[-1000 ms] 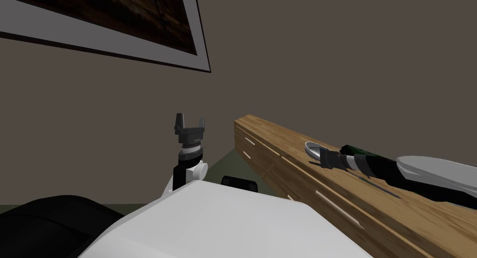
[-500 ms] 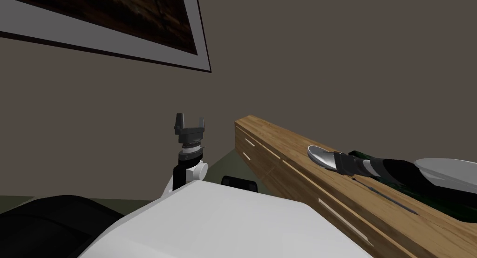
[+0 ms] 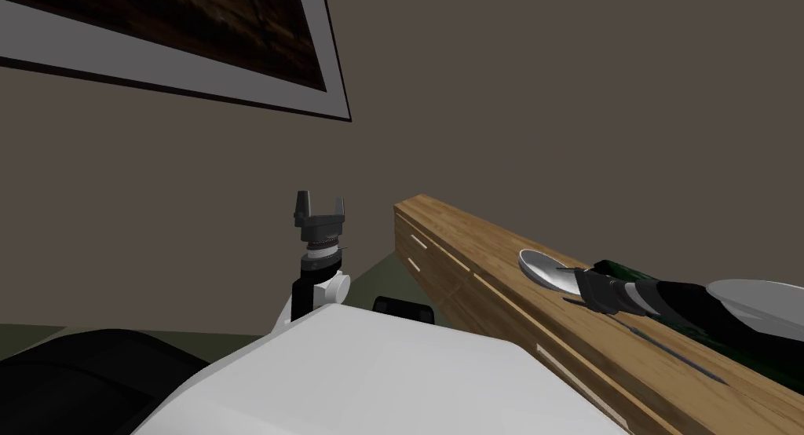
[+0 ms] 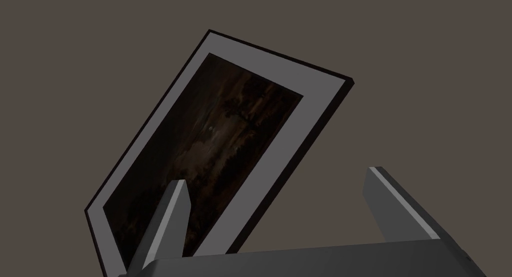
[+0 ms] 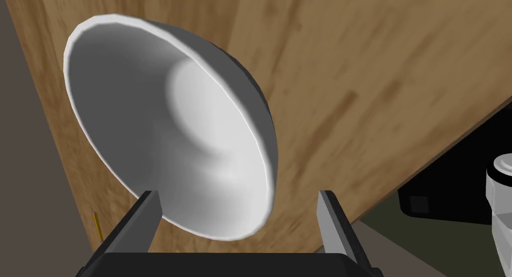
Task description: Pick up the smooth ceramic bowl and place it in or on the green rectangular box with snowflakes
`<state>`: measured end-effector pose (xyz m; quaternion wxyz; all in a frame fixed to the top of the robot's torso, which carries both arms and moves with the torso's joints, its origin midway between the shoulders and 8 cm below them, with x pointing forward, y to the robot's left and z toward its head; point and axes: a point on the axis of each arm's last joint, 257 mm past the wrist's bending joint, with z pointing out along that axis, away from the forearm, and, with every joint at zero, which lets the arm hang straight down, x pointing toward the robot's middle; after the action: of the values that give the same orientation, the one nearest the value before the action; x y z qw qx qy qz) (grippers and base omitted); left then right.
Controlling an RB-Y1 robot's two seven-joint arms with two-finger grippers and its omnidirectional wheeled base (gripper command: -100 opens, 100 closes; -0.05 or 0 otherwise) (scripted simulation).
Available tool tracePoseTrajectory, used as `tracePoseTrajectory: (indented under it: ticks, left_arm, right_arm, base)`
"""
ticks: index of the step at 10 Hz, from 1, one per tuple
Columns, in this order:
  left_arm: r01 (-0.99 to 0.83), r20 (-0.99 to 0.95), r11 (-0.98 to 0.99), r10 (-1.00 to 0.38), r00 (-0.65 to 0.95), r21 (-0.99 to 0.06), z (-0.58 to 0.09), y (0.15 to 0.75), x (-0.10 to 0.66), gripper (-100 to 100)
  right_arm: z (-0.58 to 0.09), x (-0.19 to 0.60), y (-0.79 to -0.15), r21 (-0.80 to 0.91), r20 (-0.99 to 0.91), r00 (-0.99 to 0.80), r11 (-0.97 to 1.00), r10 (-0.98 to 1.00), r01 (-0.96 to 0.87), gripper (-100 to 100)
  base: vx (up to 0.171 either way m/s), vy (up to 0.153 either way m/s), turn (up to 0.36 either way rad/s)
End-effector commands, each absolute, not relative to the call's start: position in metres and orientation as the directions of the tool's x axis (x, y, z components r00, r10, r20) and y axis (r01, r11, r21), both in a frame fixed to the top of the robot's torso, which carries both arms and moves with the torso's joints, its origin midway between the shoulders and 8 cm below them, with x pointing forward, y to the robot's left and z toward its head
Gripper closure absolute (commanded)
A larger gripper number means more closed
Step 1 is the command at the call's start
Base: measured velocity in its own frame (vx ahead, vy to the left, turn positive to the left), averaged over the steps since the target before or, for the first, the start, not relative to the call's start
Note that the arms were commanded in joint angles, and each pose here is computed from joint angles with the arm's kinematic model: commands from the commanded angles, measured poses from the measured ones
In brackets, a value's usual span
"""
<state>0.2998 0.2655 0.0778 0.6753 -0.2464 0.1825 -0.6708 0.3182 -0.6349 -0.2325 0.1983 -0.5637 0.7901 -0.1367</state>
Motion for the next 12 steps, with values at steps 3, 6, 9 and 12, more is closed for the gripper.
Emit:
tracePoseTrajectory:
  ticks: [3, 6, 9, 12]
  left_arm:
    - [0.816, 0.084, -0.021, -0.996, 0.033, -0.577, 0.078, 0.265, 0.3, 0]
    - [0.816, 0.084, -0.021, -0.996, 0.033, -0.578, 0.078, 0.265, 0.3, 0]
    - [0.816, 0.084, -0.021, -0.996, 0.034, -0.578, 0.078, 0.265, 0.3, 0]
    - [0.816, 0.084, -0.021, -0.996, 0.034, -0.578, 0.078, 0.266, 0.3, 0]
  right_arm:
    - [-0.247, 0.307, -0.648, -0.439, -0.158, -0.338, 0.373, -0.928, -0.817, -100]
    - [-0.243, 0.308, -0.645, -0.436, -0.159, -0.326, 0.363, -0.932, -0.823, 100]
    - [-0.243, 0.309, -0.645, -0.437, -0.16, -0.328, 0.365, -0.931, -0.822, 100]
    - [-0.234, 0.317, -0.637, -0.44, -0.159, -0.293, 0.334, -0.943, -0.834, 100]
  base:
    - [-0.028, -0.011, 0.191]
    - [-0.013, -0.004, 0.012]
    - [0.001, -0.001, 0.003]
    - [0.024, 0.006, -0.17]
